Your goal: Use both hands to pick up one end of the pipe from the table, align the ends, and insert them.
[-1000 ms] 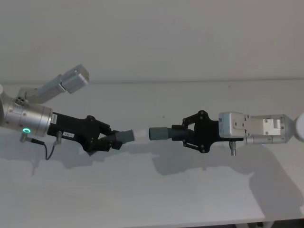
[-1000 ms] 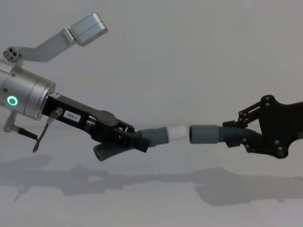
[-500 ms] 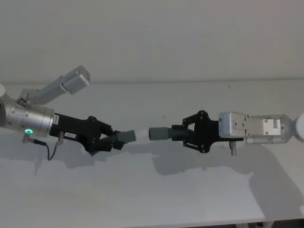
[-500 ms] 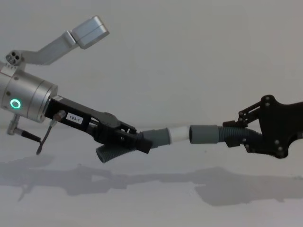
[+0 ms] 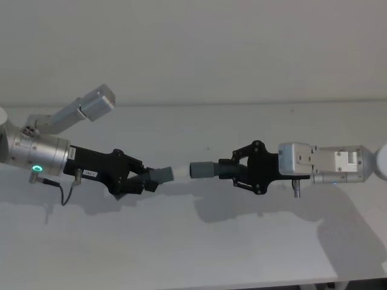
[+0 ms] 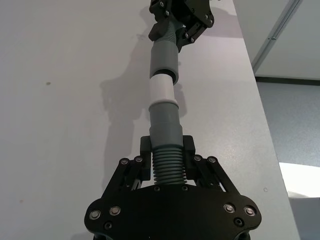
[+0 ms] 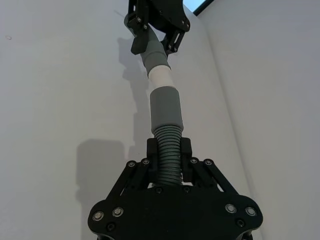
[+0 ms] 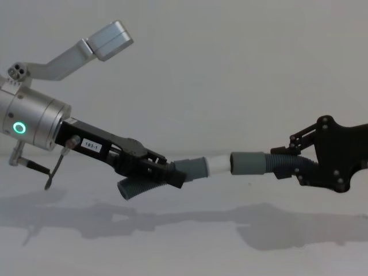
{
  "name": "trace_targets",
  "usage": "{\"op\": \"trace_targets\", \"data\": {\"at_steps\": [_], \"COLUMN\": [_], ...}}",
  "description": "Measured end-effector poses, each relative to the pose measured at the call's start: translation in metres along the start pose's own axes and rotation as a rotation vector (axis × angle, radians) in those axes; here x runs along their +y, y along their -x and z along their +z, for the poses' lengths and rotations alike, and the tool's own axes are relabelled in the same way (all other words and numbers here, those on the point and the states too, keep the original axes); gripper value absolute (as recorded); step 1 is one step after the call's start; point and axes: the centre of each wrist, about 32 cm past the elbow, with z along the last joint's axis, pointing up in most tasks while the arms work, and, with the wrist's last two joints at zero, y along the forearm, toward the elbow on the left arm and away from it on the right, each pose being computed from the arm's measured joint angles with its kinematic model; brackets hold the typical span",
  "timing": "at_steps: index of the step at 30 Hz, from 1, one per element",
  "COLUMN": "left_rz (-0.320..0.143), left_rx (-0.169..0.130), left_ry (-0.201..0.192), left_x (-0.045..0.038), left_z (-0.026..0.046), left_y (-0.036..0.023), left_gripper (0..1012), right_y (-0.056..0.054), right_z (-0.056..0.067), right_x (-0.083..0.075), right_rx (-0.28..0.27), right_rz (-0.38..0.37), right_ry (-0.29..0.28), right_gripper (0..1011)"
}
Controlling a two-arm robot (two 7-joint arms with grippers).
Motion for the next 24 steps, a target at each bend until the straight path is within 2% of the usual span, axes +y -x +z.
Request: {"op": "trace_targets", "data": {"at_steps": [11,24], "left_rz": [-0.006,-0.010], "left_rx": [0.007,0.011], "left_ry": [0.000,0.001], "left_x": [-0.0024,-0.0057], "left_z": [-0.0008,-0.0019], "left_y": [0.0004,-0.0020], "left_gripper": [331,331], "right_y": [0.0000,0.0000], "right_z": [0.0000,0.0000], "right_x": [0.0000,0.0000], "right_rx": [0.000,0.000], "right_rz": [0.000,0.000], "right_ry": [0.000,0.000], "right_gripper": [230,230]}}
